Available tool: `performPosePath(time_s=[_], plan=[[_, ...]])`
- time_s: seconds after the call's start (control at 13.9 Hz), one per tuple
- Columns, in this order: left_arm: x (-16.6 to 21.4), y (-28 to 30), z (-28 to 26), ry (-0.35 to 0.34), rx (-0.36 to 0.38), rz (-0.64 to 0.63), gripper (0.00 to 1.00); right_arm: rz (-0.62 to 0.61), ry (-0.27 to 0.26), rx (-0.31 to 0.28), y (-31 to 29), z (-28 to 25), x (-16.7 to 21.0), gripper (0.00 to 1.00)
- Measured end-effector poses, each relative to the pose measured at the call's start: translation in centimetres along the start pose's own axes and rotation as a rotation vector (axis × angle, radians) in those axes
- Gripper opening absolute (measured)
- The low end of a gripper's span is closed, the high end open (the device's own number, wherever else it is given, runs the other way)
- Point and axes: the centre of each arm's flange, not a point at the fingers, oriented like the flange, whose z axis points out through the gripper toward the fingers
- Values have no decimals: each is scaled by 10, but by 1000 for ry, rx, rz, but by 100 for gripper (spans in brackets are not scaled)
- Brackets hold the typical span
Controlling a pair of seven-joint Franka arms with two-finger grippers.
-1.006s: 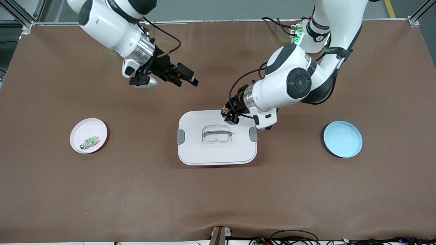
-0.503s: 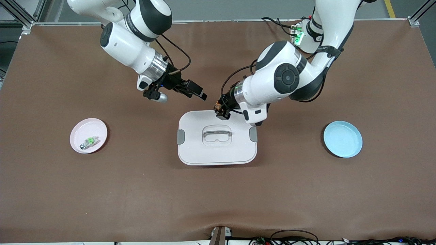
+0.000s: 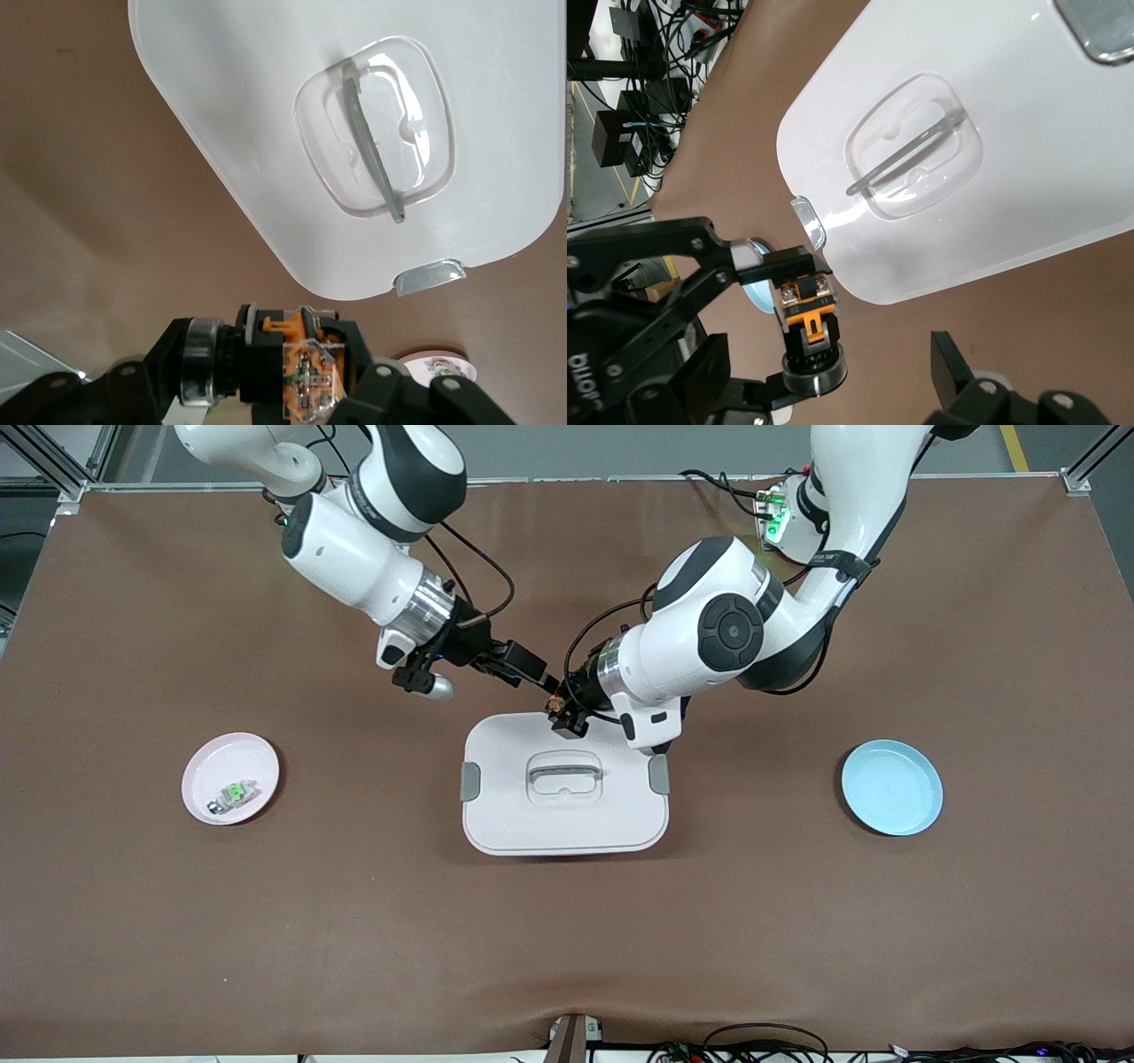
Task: Transfer orange switch to right arm and place
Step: 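Grasp the orange switch with the right gripper beside the left gripper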
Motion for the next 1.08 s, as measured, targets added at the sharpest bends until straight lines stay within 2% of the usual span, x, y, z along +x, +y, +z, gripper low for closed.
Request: performPosePath(time_s=[0.65,1.01,1.08], plan=[[-11,-2,3,-2,1,14,72,-4,1,-10,2,18,-3,100],[-11,-2,5,-2,4,-1,72,-8,4,4,-6,16,-2,46],[-10,-2,5,-3,3,-5,72,-8,4,6,-6,15,-2,38]])
